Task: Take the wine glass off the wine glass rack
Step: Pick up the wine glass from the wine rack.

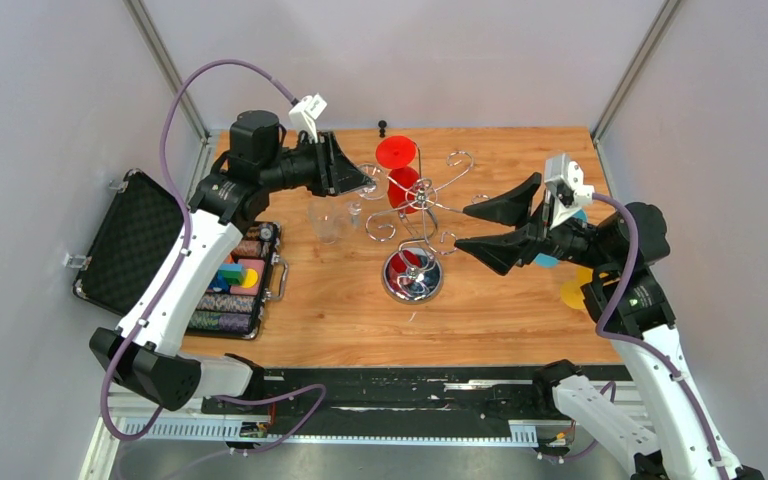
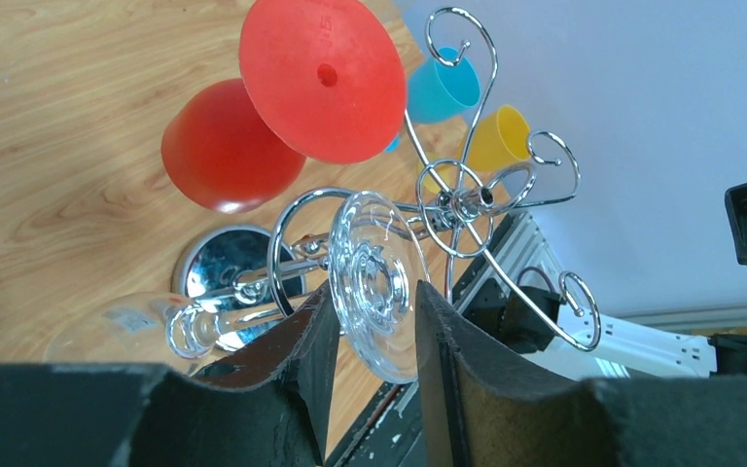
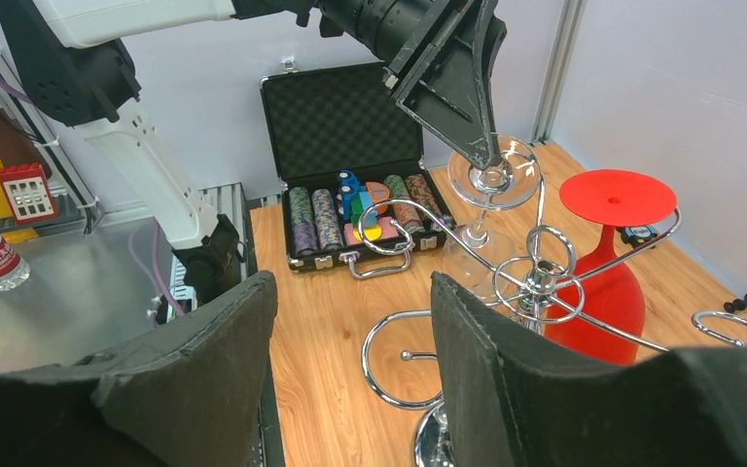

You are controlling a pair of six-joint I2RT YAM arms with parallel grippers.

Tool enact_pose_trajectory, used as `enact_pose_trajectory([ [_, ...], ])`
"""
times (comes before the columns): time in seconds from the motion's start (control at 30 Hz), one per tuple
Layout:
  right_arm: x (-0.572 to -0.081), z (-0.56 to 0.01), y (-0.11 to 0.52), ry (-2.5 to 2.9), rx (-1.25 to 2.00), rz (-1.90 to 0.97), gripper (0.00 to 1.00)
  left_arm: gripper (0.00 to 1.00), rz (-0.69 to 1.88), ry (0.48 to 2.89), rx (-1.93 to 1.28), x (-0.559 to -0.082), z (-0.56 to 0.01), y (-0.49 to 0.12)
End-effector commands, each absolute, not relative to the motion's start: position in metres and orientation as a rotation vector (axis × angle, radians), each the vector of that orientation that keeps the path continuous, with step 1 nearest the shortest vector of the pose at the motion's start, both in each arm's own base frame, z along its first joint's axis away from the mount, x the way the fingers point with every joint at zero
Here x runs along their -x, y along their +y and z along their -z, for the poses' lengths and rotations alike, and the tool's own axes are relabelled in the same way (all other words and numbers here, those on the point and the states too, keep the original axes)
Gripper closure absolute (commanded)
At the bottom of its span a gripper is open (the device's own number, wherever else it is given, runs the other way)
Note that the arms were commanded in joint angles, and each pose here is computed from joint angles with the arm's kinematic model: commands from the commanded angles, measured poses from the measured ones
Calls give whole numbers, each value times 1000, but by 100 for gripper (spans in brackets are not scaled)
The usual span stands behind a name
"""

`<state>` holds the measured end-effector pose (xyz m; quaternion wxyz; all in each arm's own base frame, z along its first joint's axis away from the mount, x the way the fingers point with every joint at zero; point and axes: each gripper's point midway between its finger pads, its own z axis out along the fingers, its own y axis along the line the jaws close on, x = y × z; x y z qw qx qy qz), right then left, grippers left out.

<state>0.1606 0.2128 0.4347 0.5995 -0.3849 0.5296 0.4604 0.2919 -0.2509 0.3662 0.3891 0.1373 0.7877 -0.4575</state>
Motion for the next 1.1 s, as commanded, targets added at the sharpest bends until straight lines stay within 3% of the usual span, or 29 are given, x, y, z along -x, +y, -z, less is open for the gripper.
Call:
enact_pose_trajectory([
  [0.0, -159, -434, 213, 1231, 891, -1085, 41, 61, 1211, 1967, -427, -277, -380, -255],
  [0.43, -158, -434, 213, 1234, 883, -1086, 41, 79, 1205, 1971, -431, -277, -384, -254],
  [0.67, -158, -435, 213, 1233, 882, -1085, 41, 100, 1205, 1971, -414, -279, -391, -254],
  [1.07, -162, -436, 213, 1233, 879, -1074, 41, 100, 1195, 2011, -287, -288, -405, -249],
])
